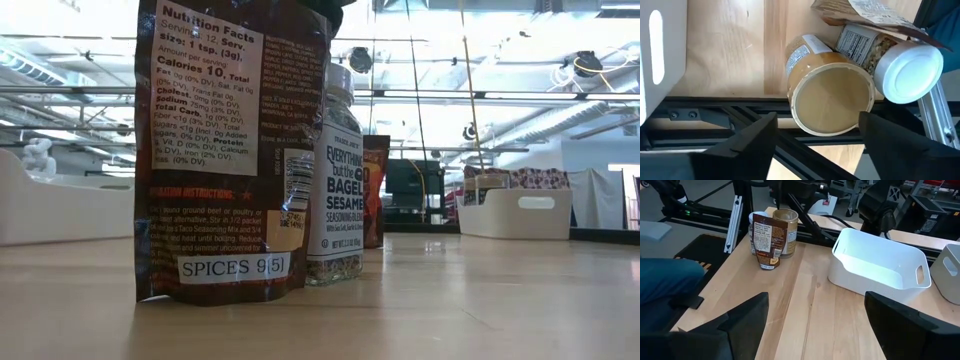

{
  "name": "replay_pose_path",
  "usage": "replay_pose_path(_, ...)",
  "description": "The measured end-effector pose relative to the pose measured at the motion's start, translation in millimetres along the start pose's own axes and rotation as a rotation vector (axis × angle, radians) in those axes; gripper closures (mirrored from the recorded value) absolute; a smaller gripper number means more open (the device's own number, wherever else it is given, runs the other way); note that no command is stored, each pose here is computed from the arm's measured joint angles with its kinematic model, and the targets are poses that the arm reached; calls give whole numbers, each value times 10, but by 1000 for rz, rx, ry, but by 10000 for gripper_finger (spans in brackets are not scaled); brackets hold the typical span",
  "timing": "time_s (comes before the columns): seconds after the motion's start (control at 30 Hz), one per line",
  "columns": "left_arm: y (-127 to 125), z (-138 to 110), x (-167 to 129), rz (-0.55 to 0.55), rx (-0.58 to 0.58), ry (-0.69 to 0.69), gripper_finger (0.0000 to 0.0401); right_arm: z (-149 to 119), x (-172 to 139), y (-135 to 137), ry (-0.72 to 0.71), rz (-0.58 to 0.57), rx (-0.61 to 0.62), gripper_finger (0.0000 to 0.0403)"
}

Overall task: Sort spices by type
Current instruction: Put the gold seasoning bottle into the right white bin

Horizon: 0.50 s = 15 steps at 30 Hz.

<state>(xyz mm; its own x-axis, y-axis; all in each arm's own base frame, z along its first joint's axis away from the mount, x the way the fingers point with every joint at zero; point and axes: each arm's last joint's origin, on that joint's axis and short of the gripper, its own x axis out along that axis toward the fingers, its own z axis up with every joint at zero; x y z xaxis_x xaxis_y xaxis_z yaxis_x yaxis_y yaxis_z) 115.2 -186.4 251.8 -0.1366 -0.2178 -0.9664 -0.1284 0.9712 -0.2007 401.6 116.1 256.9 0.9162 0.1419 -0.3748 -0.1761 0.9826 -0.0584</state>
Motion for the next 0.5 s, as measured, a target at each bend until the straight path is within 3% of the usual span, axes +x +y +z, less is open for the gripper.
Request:
replay_pose_path(0.17, 9, 28, -9, -16, -19, 16, 82, -7, -1, 0, 8, 0, -1, 90)
replay_pose_path(0.5, 1, 37, -8, -14, 17, -14, 79, -31, -1, 2, 33, 1, 4, 90)
